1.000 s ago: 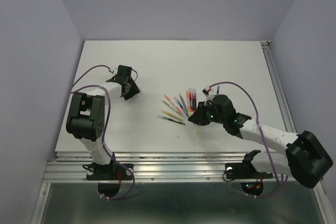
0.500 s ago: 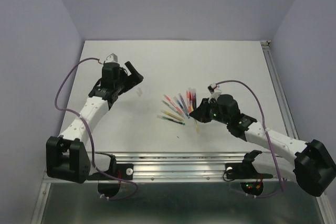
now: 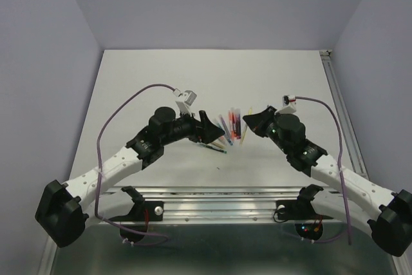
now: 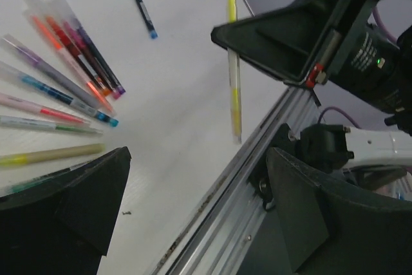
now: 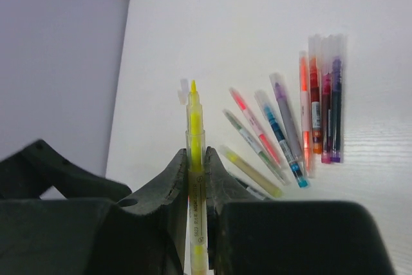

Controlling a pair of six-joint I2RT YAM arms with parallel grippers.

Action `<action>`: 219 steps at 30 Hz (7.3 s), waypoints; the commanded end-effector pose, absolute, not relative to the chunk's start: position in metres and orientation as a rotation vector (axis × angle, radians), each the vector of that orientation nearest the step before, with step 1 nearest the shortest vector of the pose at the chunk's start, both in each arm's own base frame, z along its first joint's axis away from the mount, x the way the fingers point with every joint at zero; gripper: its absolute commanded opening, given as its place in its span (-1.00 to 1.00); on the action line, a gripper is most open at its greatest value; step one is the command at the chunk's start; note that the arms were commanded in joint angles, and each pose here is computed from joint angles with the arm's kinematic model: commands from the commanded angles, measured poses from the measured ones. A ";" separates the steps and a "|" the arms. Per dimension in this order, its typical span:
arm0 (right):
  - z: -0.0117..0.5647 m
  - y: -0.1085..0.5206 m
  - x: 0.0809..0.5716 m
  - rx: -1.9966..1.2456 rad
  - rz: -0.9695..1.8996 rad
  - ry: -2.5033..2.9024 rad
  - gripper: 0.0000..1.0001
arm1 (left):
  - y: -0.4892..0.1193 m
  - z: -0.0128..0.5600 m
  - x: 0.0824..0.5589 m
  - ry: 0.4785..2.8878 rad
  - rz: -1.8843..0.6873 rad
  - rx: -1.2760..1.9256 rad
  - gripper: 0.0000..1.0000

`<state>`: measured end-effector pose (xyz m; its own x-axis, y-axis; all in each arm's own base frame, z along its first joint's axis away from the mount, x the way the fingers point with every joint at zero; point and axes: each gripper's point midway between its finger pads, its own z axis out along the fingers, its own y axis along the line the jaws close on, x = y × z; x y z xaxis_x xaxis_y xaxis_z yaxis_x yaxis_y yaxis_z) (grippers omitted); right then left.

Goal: Open the pen caps

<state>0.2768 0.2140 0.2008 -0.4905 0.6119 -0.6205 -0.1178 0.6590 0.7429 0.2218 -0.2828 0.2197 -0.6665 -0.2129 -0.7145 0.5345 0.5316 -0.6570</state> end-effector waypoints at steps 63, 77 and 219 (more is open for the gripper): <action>0.273 0.128 0.379 0.695 0.441 1.536 -0.99 | -0.343 0.167 0.130 2.084 -1.445 0.467 -1.00; 0.247 0.178 0.350 0.534 0.831 1.724 -0.99 | -0.349 0.197 0.174 2.009 -1.238 0.424 0.94; 0.190 0.100 0.336 0.251 0.318 1.968 1.00 | -0.133 0.031 0.378 2.527 -0.078 -0.399 -0.86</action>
<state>0.3409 0.1003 0.1919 -0.3964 0.3406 -0.8526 0.0458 0.9348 0.3522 0.3697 -0.1411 0.0242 -0.8005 -0.3087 -0.5136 -0.2548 0.9511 -0.1745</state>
